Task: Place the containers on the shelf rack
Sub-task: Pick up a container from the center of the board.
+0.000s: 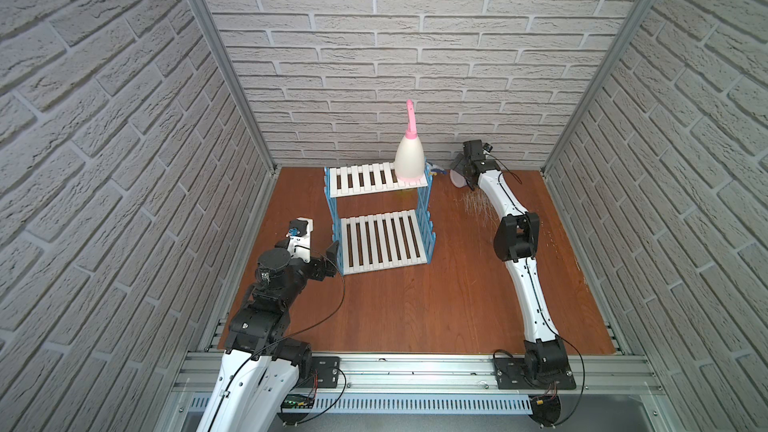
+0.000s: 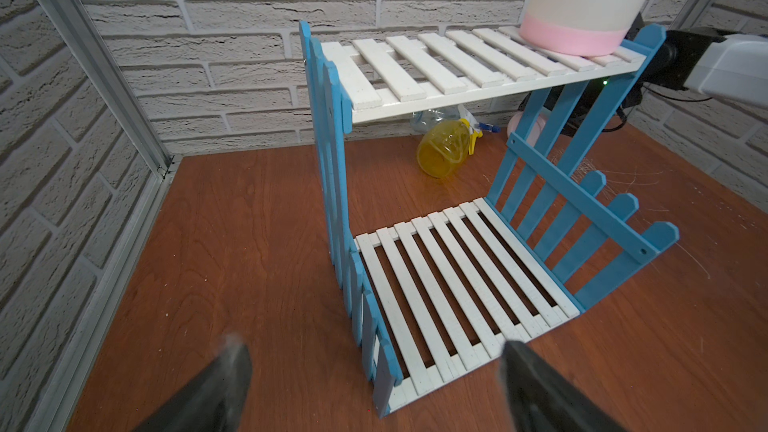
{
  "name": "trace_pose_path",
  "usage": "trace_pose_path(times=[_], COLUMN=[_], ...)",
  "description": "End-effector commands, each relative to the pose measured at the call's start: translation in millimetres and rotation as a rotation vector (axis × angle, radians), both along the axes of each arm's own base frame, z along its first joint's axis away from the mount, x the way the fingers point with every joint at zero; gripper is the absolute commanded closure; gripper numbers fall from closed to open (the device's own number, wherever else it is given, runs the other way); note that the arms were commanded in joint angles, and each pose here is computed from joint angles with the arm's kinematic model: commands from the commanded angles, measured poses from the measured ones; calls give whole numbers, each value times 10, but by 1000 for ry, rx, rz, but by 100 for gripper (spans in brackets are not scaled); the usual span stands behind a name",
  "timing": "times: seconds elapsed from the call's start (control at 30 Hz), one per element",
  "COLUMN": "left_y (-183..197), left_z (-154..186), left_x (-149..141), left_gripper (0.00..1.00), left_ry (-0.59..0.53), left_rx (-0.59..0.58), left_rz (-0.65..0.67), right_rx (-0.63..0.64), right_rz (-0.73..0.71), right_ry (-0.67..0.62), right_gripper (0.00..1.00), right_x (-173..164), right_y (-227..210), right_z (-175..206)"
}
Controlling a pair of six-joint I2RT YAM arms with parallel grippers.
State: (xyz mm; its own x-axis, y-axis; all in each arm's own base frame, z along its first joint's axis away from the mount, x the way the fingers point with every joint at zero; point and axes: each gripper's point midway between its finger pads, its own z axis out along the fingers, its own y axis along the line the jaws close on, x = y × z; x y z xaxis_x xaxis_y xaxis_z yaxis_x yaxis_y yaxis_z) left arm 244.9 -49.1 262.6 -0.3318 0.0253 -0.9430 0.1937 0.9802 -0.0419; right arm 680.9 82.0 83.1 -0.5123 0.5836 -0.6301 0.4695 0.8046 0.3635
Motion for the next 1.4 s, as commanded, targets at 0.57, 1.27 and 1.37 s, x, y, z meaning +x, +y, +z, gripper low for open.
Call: trace_pose_path(times=[0.57,1.27,1.37], left_y=[-24,-16,-23], left_z=[141,159,170], left_x=[43,23,16], left_gripper=[2,2,2], left_ry=[-37,-44,-48], left_rx=[-11,-12,-15], left_rz=[-13,-11,-14], right_rx=[244,169,129], right_rz=[-47,6,36], right_ry=[60,135,150], right_gripper=[1,13,12], right_x=[-84,-460,-636], right_y=[6,-86,-131], right_z=[-183,-168,-60])
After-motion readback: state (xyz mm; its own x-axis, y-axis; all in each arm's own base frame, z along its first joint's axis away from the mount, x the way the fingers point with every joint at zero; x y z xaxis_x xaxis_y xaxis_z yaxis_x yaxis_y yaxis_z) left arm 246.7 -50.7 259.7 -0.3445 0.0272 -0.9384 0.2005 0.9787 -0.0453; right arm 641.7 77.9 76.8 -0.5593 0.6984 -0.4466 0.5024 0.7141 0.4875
